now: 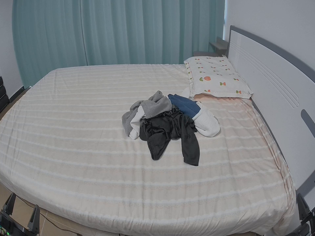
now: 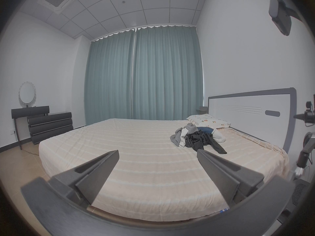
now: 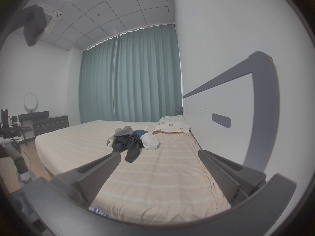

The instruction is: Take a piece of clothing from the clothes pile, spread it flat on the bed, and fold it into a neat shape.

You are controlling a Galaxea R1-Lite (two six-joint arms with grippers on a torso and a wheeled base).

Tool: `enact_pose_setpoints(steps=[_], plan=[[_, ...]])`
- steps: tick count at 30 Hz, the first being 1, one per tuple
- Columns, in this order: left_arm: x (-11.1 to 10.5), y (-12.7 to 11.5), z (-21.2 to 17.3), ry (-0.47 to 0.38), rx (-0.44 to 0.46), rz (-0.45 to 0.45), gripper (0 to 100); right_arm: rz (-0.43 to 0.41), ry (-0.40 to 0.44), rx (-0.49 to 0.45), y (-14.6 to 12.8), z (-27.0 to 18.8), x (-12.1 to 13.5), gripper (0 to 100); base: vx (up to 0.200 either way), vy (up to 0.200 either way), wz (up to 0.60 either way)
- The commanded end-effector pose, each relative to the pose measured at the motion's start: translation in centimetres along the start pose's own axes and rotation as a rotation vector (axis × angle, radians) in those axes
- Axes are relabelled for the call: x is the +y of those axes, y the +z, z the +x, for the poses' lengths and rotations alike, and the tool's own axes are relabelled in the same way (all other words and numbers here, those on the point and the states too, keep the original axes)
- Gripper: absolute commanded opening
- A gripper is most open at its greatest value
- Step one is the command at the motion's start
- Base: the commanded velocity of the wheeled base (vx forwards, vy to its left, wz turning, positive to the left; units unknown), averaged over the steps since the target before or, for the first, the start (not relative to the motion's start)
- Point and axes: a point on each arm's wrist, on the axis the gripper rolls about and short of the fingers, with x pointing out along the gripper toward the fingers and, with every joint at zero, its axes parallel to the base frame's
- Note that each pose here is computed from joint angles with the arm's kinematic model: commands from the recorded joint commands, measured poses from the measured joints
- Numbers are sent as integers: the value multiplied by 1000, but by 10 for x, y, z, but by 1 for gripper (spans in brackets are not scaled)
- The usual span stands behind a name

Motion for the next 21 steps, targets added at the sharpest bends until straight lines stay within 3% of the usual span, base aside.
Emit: enact_pose_setpoints(steps=[1, 4, 9, 21], plan=[[0, -5, 1, -1, 10, -1, 100, 27, 109, 243, 53, 47, 1, 100, 0, 0, 0], [0, -5, 1, -1, 10, -1, 100, 47, 135, 398, 55, 86, 2, 100, 0, 0, 0], [0, -5, 1, -1, 10, -4, 100, 118, 198, 512, 50, 173, 18, 100, 0, 0, 0], [0, -5, 1, 0, 10, -12, 100, 203, 138, 610, -4, 325, 78, 100, 0, 0, 0]])
